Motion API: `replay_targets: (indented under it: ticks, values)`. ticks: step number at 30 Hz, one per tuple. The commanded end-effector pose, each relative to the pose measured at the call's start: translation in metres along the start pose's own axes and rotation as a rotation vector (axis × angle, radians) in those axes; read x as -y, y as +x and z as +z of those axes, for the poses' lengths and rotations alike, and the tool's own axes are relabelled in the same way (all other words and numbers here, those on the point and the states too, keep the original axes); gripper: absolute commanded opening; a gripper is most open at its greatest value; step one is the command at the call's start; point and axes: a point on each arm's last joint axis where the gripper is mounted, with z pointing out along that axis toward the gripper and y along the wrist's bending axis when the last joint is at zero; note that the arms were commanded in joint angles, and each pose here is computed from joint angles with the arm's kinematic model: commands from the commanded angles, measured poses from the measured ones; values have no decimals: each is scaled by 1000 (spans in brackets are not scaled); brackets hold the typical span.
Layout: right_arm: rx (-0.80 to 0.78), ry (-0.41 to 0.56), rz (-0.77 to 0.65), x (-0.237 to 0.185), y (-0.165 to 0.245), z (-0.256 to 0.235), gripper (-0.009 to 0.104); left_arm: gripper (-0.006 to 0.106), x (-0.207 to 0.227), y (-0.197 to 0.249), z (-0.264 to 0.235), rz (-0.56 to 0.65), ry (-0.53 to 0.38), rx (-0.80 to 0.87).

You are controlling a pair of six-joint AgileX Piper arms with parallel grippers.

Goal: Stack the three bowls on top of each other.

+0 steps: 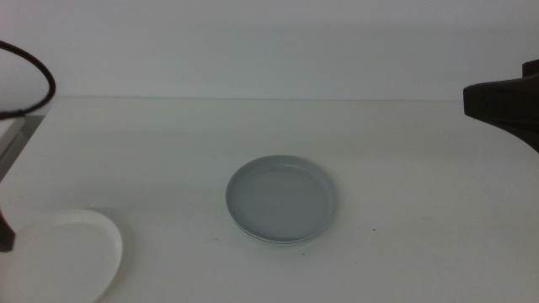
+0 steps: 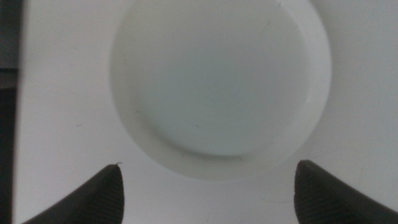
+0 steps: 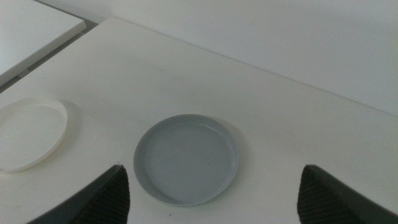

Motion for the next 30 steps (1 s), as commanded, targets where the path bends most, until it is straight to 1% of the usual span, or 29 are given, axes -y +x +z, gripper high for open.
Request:
replay_targets:
  ticks: [1,3,5,8,12,21,25,30]
  values:
    - [6,8,-8,1,1,0,91,94,-10,-11,15,12,50,-22]
    - [6,8,-8,1,1,0,91,94,-21,-18,32,26,59,-55]
    - [6,8,-8,1,1,0,91,94,-30,-24,48,29,49,-74]
    - [6,8,-8,1,1,0,91,94,-39,-31,62,13,10,-77]
    - [6,8,-8,1,1,0,91,94,-49,-37,78,27,-19,-114]
    - [6,8,-8,1,1,0,91,93,-61,-44,114,44,-22,-140]
    - [6,8,-8,1,1,0,91,88,-64,-46,127,18,-12,-148]
    - [6,8,-8,1,1,0,91,74,-65,-45,135,11,0,-172]
